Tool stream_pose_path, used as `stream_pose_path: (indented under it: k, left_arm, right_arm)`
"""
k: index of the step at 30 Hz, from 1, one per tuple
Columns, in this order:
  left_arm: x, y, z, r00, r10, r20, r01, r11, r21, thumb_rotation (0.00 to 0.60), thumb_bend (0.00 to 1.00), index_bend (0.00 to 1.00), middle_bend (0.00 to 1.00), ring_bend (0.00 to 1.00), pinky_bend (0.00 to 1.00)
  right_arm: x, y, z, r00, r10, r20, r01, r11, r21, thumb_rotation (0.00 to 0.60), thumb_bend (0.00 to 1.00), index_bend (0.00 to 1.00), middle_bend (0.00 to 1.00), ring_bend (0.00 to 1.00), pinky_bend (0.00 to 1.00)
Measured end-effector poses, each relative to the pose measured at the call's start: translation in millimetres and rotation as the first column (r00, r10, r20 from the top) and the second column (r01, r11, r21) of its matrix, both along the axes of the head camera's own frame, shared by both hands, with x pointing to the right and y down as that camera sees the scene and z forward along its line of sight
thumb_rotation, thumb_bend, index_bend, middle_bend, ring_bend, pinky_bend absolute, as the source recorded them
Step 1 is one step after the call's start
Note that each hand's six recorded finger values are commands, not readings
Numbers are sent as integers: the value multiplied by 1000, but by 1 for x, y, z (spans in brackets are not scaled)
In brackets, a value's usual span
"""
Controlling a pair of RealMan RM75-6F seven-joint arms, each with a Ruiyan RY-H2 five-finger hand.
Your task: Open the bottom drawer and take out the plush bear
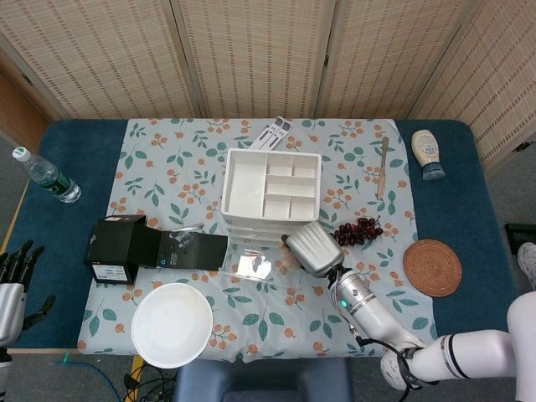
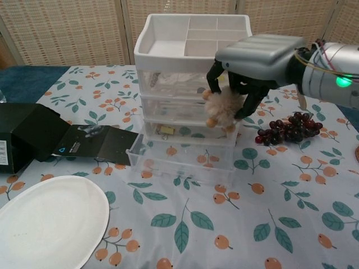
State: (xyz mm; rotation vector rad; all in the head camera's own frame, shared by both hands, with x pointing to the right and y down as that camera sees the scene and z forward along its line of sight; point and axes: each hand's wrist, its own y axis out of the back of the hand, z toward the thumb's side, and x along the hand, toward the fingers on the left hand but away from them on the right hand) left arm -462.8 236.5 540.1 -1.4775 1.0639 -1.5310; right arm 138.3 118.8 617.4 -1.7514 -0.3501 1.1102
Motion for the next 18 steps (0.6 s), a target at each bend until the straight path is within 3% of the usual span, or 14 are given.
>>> stream_pose_path:
  k: [6, 14, 16, 18]
  left_arm:
    - [5, -1, 2, 1000, 13, -5, -13, 1000, -4, 600, 260, 105, 70, 118, 94]
    - [10, -2, 3, 1000, 22, -8, -23, 1000, -7, 600, 260, 105, 70, 118, 94]
    - [11, -2, 3, 1000, 22, -8, -23, 1000, -7, 600, 260, 105, 70, 118, 94]
    - [10, -1, 3, 1000, 20, -6, -20, 1000, -8, 600, 260, 105, 70, 118, 94]
  right_arm:
    - [48, 6, 0, 997, 62, -54, -63, 998, -19, 600, 623, 606, 1000, 1000, 1000]
    - [83, 11, 22, 988, 92, -125, -97, 994, -39, 600, 623, 601, 1000, 1000, 1000]
    - [87, 11, 28, 986, 95, -136, -102, 994, -45, 600, 622, 517, 1000, 1000, 1000]
    - [91, 12, 35, 984, 101, -144, -110, 992, -56, 600, 617, 333, 1000, 1000, 1000]
